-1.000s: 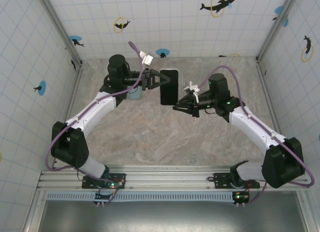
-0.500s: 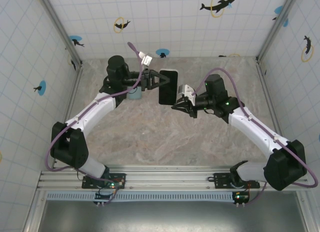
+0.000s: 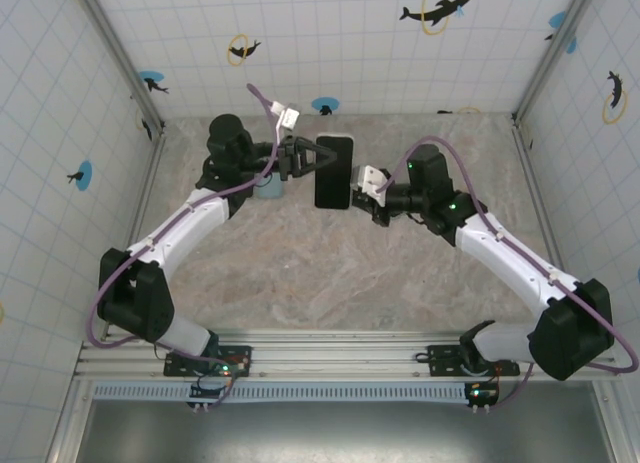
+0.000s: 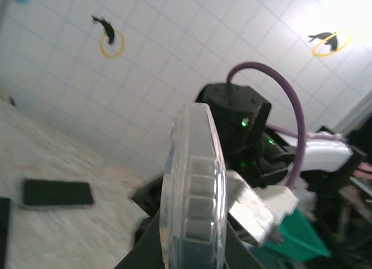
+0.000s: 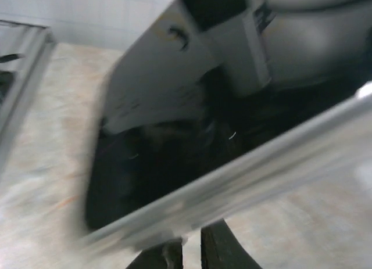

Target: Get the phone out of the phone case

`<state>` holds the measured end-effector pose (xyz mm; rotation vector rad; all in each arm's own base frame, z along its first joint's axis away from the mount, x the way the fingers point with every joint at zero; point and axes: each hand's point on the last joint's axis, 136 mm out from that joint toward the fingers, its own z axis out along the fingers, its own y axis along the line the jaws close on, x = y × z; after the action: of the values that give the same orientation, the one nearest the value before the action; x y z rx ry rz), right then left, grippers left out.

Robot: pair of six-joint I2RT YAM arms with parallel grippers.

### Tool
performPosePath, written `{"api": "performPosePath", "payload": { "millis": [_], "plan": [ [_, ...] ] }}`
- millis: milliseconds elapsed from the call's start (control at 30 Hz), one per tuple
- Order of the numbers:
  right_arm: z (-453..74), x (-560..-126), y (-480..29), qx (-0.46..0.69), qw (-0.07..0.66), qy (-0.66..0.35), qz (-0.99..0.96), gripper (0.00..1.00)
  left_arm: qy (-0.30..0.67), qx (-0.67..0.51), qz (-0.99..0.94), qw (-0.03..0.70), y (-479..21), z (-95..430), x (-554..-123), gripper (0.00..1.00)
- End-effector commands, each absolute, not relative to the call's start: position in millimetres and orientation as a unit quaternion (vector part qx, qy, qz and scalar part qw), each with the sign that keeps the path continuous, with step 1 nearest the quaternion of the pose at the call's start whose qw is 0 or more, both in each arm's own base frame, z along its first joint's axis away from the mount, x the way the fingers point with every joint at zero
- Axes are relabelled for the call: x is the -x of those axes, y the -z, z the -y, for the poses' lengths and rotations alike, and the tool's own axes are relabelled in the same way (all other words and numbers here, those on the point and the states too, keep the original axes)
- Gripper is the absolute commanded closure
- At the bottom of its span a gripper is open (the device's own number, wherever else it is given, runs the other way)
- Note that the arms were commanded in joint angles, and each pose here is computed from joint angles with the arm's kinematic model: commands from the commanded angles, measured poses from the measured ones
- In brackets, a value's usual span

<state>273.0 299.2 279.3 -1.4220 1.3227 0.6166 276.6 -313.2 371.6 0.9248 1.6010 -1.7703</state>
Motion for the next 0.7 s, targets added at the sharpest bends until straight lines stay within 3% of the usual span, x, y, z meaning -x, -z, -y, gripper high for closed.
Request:
{"api": "performPosePath", "payload": {
  "millis": [0, 133, 333, 500, 667],
  "plan": [
    [-299.1, -296.4, -353.0, 0.572, 0.649, -0.164, -0.474, 0.99, 0.685, -0.350, -0.603, 0.214, -365.3, 320.3, -249.8, 1.00],
    [-298.1, -294.4, -358.3, 0.565, 0.650, -0.183, -0.474, 0.99, 0.681, -0.350, -0.602, 0.225, -365.3, 321.8, -254.9, 1.00],
    [-283.7, -292.2, -339.7, 0.548, 0.609, -0.240, -0.521, 0.94, 0.664, -0.343, -0.593, 0.298, -386.0, 314.5, -273.3, 1.00],
    [-273.2, -271.0, -302.0, 0.538, 0.530, -0.313, -0.576, 0.67, 0.653, -0.366, -0.570, 0.338, -408.1, 313.1, -276.1, 1.00],
    [-270.2, -239.6, -281.4, 0.529, 0.440, -0.415, -0.595, 0.52, 0.638, -0.385, -0.560, 0.362, -418.8, 312.0, -277.5, 1.00]
  ]
}}
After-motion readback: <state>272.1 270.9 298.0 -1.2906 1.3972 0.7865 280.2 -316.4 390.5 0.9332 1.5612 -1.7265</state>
